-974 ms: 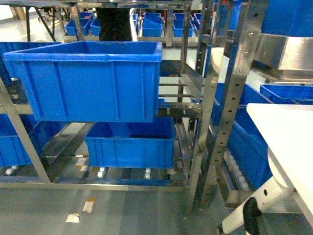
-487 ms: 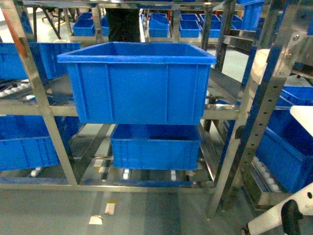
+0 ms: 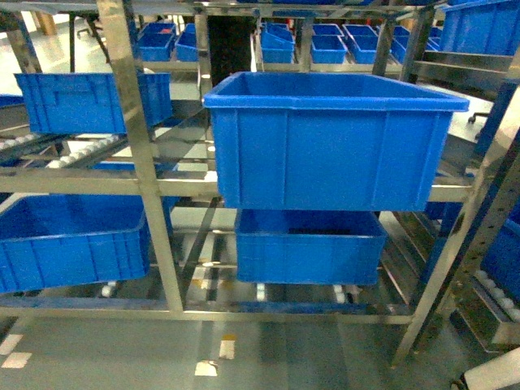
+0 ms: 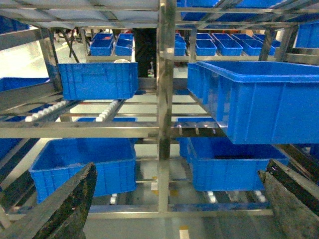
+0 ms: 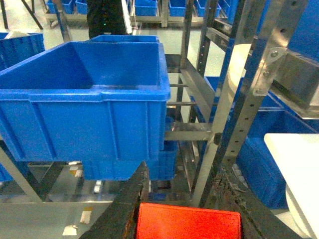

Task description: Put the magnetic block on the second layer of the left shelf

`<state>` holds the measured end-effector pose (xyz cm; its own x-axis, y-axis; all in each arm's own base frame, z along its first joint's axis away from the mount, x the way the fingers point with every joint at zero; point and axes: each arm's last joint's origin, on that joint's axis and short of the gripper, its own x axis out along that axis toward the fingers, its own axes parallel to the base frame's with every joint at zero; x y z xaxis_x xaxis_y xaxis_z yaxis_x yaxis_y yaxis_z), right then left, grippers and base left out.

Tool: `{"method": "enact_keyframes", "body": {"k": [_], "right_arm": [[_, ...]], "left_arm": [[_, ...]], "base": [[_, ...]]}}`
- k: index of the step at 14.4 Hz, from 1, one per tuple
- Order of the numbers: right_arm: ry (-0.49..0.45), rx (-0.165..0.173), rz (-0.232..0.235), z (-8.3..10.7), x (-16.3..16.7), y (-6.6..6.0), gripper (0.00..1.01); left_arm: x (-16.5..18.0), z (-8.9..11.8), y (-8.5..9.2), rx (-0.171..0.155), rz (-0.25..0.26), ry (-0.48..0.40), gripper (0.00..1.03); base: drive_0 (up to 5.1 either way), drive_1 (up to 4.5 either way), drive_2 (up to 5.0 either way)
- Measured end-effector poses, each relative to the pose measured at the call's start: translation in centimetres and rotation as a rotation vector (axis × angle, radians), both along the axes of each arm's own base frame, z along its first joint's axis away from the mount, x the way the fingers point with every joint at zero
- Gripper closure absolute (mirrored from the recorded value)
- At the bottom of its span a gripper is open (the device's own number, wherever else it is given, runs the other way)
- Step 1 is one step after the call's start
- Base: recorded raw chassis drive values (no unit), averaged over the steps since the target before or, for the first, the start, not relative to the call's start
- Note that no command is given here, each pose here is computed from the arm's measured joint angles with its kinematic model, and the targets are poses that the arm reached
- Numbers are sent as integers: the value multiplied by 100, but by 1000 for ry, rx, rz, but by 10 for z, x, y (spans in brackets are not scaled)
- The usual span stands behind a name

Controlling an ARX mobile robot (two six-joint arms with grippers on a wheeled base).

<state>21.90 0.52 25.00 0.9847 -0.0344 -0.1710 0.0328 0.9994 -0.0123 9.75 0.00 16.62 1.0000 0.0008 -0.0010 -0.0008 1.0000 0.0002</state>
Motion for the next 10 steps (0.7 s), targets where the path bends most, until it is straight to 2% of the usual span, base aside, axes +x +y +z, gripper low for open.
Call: {"method": "enact_keyframes", "body": {"k": [2,5,10], "right_arm": [[2,0,0,0,0,0,68],[0,0,12,0,0,1,68],[-3,0,0,1,-1,0,68]], "left_arm": [[0,0,0,0,0,2,5],[0,0,0,0,3,-3,5],[0,0,0,0,3,0,5]], "base": [[-478,231,231],[0,0,0],[-10,412,-431]]}}
